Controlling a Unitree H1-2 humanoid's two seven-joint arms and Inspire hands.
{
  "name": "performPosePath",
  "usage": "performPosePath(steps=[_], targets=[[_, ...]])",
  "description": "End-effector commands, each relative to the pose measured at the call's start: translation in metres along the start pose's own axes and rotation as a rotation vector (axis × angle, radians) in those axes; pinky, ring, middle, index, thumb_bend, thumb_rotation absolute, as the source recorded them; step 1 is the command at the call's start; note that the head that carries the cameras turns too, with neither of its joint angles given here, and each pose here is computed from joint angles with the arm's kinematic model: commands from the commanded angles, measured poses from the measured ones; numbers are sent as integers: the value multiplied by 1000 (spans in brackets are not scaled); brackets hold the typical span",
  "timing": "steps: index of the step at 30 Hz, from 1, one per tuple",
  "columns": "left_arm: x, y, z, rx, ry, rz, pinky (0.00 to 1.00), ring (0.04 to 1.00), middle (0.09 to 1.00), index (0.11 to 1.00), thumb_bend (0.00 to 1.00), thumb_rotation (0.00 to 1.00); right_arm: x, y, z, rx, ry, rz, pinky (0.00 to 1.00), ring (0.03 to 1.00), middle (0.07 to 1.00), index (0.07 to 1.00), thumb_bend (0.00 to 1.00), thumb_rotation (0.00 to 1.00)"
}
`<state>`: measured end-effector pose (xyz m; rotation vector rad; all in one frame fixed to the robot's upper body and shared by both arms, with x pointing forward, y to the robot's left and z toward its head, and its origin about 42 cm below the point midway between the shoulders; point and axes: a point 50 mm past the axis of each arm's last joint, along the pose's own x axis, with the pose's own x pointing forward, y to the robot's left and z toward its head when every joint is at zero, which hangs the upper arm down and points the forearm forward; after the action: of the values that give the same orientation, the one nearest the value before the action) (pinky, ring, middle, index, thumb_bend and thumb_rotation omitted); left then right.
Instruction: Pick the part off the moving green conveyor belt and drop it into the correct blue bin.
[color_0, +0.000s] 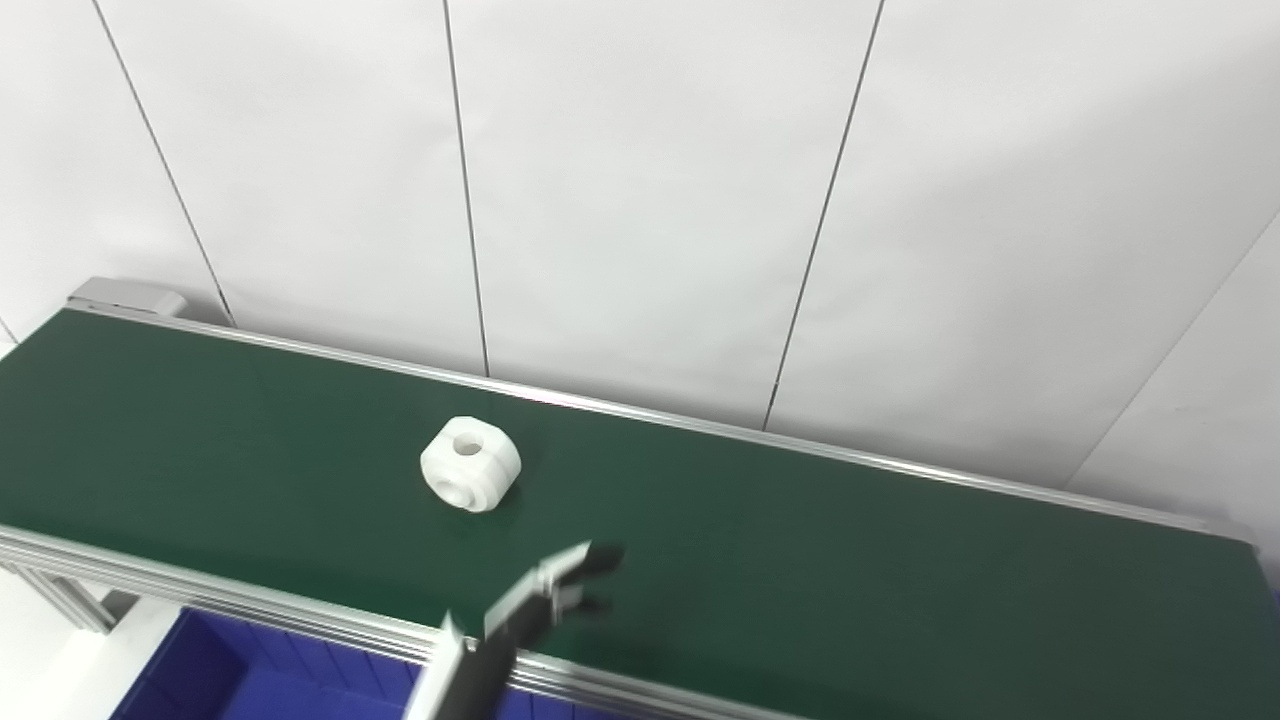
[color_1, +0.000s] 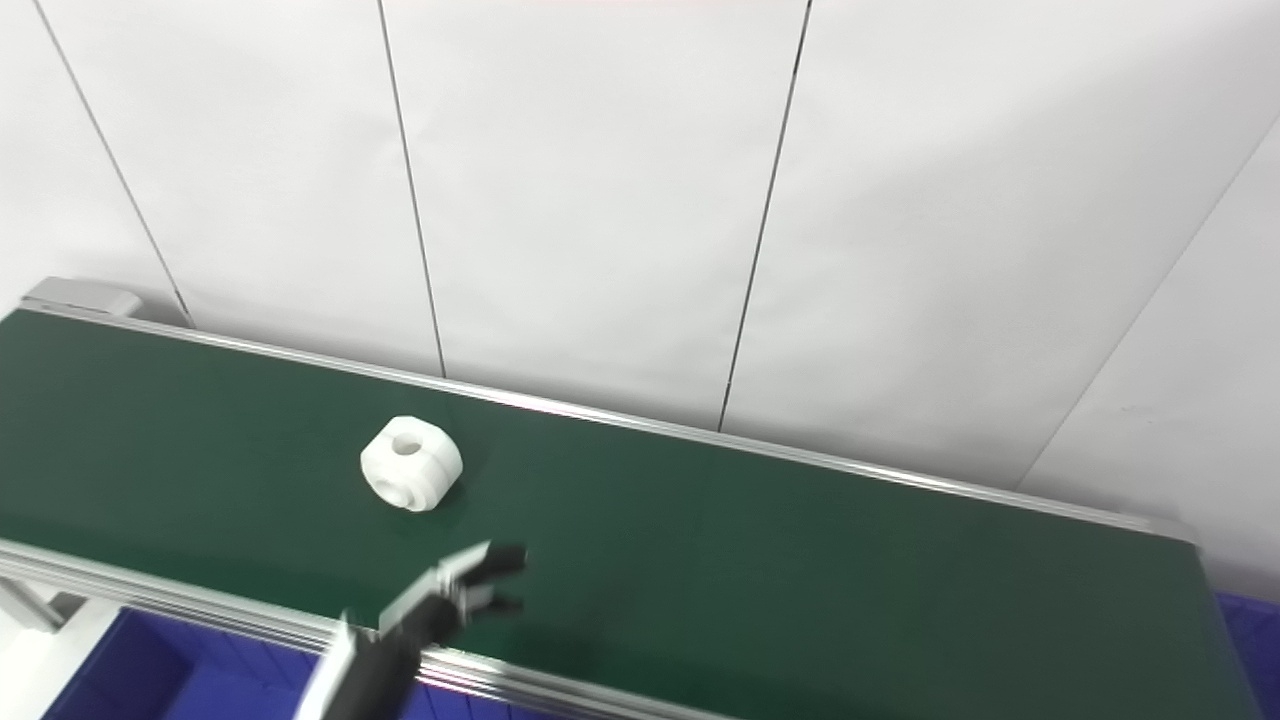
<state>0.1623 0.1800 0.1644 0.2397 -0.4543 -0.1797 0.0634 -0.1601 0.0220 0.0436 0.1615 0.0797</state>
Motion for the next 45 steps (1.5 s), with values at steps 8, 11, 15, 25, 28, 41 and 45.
performPosePath(steps=[8,11,15,25,28,41,45], targets=[[87,79,11,481,-145,-223,637,821,854,789,1000,309,2,10,15,13,-97,12,1000,1000,1000,1000,753,950],[107,92,4,686,-175,-285,861,891,894,850,1000,229,3,12,16,16,-99,12,1000,1000,1000,1000,748,950],[127,100,-8,838,-161,-353,933,939,936,882,1000,196,3,15,16,24,-100,7,1000,1000,1000,1000,734,938],[181,108,-51,1043,-119,-532,949,936,951,906,1000,266,5,20,17,35,-105,10,1000,1000,1000,1000,730,944],[194,108,-71,1067,-95,-567,947,923,939,899,1000,290,5,22,19,44,-110,9,1000,1000,1000,1000,721,944],[207,102,-117,1057,30,-618,950,929,930,880,1000,307,1,25,21,46,-113,15,1000,1000,1000,1000,718,932],[208,104,-123,1055,71,-644,942,922,924,876,1000,314,0,25,22,49,-112,15,1000,1000,1000,1000,719,929]])
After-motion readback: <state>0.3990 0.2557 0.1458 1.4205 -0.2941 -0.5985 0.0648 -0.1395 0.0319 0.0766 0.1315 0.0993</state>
